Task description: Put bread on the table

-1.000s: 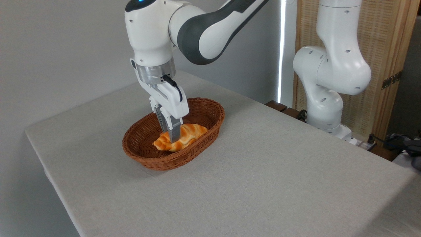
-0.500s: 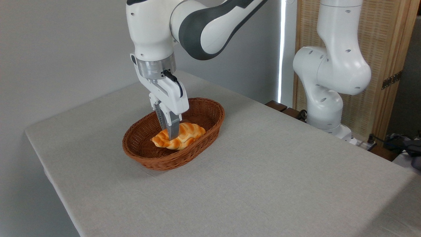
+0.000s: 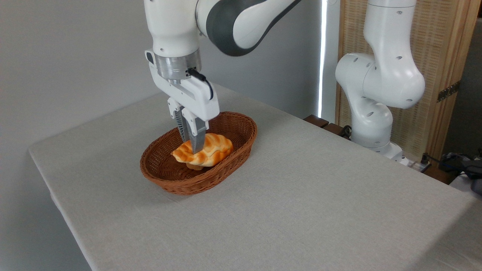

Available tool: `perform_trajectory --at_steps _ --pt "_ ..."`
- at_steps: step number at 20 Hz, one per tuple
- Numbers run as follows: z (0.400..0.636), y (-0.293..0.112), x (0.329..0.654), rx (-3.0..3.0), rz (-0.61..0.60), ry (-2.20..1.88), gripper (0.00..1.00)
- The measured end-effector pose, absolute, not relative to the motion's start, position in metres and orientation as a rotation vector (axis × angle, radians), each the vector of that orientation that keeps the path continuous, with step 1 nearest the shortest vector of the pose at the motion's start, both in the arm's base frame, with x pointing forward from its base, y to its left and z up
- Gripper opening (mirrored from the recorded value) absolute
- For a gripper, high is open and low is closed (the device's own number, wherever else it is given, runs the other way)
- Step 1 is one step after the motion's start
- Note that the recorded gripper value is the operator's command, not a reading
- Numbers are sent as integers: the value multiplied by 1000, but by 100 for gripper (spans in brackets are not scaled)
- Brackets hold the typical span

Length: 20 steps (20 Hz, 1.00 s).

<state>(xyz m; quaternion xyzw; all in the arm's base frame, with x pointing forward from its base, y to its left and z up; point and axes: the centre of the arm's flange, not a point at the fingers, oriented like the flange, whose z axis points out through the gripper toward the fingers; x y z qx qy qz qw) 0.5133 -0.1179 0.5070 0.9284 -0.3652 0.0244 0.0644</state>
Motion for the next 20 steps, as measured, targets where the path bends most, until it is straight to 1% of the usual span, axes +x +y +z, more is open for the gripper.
perform_trajectory --at_steps 3,5,10,13,14,15,17,18,19,20 --pt "530 -87 516 2816 41 -1028 24" --pt "538 -70 517 2825 40 -987 24" --pt "540 -43 518 2842 42 -916 24" --pt "540 -25 519 2882 25 -904 26" --pt "539 -19 519 2892 20 -897 28" --pt "538 -14 519 2900 15 -892 34" --pt "537 -8 520 2919 2 -905 50" --pt "537 -7 520 2922 -2 -919 80" --pt "536 -7 520 2921 -4 -930 100" --pt "536 -7 520 2921 -7 -934 100"
